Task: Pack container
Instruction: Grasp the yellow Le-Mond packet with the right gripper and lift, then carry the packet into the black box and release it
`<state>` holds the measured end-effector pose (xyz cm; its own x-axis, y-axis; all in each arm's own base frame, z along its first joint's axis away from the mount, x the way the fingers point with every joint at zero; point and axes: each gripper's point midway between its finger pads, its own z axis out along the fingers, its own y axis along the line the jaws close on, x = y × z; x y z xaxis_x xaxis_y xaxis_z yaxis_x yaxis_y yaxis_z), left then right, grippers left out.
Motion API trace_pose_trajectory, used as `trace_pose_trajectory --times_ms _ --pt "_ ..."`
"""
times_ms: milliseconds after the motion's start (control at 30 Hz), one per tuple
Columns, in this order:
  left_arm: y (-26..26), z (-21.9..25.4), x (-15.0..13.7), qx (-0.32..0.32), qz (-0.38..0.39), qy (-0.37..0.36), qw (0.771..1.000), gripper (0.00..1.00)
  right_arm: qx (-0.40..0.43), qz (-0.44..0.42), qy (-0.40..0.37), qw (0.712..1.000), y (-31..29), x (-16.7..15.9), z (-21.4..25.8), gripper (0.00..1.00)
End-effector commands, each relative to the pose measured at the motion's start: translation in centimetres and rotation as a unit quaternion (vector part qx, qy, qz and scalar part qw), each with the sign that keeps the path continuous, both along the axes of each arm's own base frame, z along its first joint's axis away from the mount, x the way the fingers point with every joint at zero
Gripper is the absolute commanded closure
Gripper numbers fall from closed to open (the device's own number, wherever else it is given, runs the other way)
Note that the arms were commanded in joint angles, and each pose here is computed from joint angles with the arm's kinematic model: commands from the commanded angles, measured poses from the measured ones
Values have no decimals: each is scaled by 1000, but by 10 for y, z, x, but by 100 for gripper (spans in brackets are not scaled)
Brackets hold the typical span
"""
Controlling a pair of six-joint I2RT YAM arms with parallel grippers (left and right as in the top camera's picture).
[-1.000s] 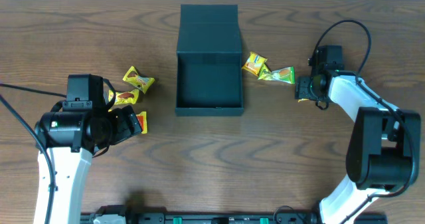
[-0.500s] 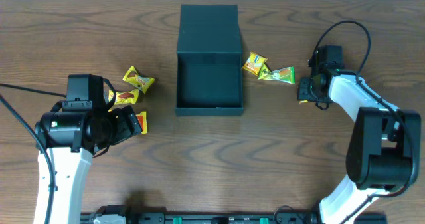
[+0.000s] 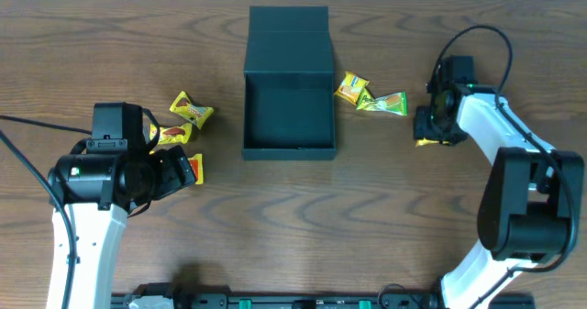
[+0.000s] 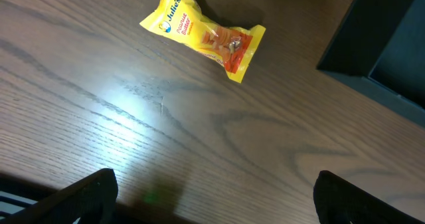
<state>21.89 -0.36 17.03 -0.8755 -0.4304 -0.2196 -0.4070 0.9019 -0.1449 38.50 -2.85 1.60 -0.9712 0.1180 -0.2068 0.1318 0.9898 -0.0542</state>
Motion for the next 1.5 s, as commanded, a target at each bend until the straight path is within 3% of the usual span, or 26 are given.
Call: trace_pose_trajectory --times_ms 0,233,533,933,1167,1467 --pt "4 1 0 9 4 0 1000 5 -3 23 -13 1000 13 15 16 51" --pt "4 2 1 9 4 -1 1000 5 -2 99 -13 995 76 23 48 52" --pt "5 2 2 11 4 -3 1000 5 43 213 -69 974 183 33 94 54" --pt "5 2 2 13 5 -3 1000 5 80 364 -84 924 276 0 107 53" --pt "5 2 2 13 5 -3 1000 4 128 398 -112 901 317 -7 116 52" --pt "5 2 3 12 5 -5 1000 4 164 347 -112 917 345 -11 110 51"
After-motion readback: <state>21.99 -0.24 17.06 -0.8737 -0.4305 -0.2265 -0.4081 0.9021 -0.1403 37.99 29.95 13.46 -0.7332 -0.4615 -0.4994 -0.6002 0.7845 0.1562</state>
